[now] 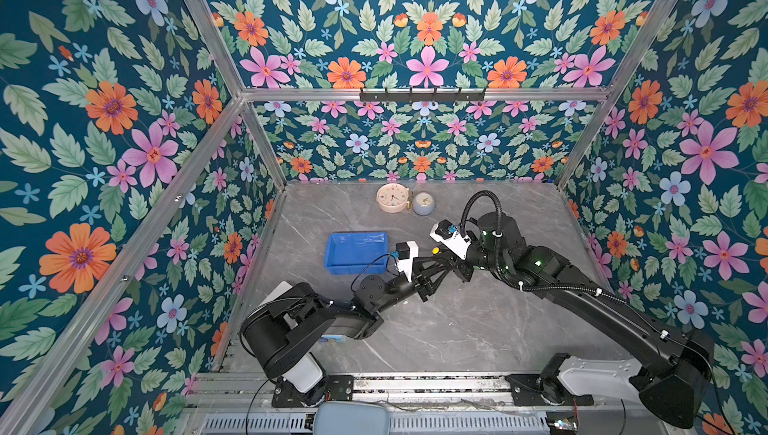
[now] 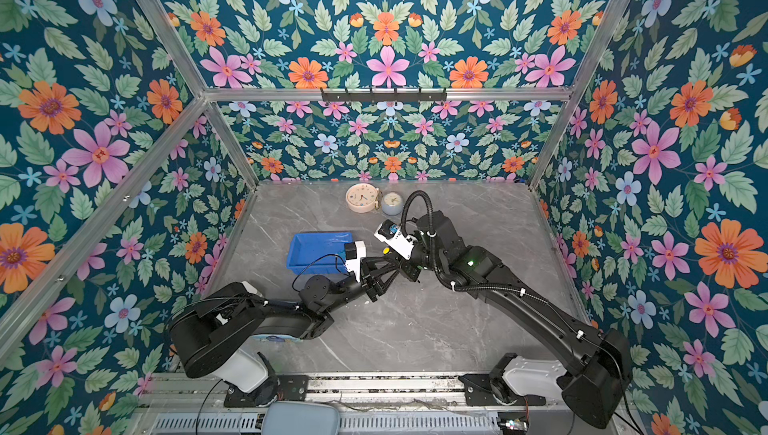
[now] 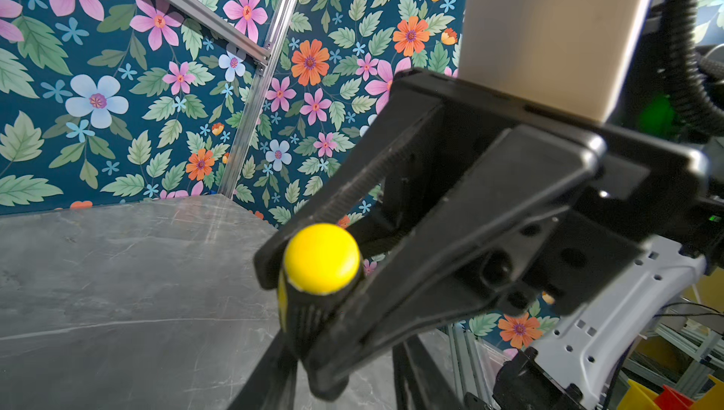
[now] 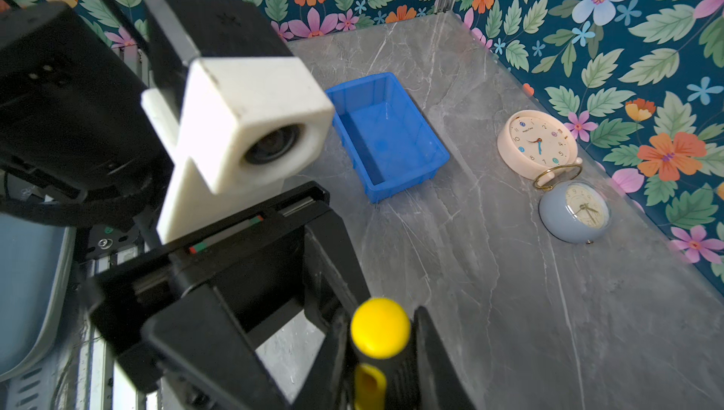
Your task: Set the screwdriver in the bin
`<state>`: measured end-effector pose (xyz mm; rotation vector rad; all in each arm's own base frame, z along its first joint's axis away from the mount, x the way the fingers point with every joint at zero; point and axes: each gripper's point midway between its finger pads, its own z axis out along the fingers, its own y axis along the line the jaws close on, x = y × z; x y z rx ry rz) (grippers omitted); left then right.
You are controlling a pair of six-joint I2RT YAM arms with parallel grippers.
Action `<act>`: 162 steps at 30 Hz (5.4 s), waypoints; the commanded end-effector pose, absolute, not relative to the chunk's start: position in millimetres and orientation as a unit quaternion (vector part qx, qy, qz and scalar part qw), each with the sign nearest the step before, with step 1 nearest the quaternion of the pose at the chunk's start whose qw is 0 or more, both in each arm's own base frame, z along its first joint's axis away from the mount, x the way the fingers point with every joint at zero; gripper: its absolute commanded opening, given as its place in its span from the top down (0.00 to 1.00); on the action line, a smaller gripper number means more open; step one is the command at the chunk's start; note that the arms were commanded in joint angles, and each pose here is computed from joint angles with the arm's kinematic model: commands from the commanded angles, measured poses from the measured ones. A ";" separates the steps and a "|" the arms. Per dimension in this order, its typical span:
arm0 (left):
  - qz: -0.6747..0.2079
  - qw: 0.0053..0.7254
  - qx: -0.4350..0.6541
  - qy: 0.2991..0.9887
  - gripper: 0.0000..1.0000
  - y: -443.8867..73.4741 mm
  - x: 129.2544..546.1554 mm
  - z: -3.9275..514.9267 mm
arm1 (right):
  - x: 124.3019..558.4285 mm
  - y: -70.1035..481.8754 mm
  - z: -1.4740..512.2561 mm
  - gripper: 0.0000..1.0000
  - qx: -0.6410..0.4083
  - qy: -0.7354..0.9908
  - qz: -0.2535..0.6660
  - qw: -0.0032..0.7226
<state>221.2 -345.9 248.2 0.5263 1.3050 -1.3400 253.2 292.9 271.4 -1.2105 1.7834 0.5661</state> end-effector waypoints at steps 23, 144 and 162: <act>-0.571 0.575 0.220 0.542 0.79 -345.4 222.7 255.3 | 249.0 310.2 285.9 1.00 -0.478 0.702 0.281 0.447; -0.191 0.459 -0.539 0.679 0.31 -59.0 389.0 142.8 | 219.7 348.8 299.4 0.01 -0.468 0.660 0.301 0.505; -0.026 0.712 -0.163 0.682 0.00 -26.6 317.9 219.8 | 292.7 214.1 250.9 0.01 -0.260 0.751 0.201 0.573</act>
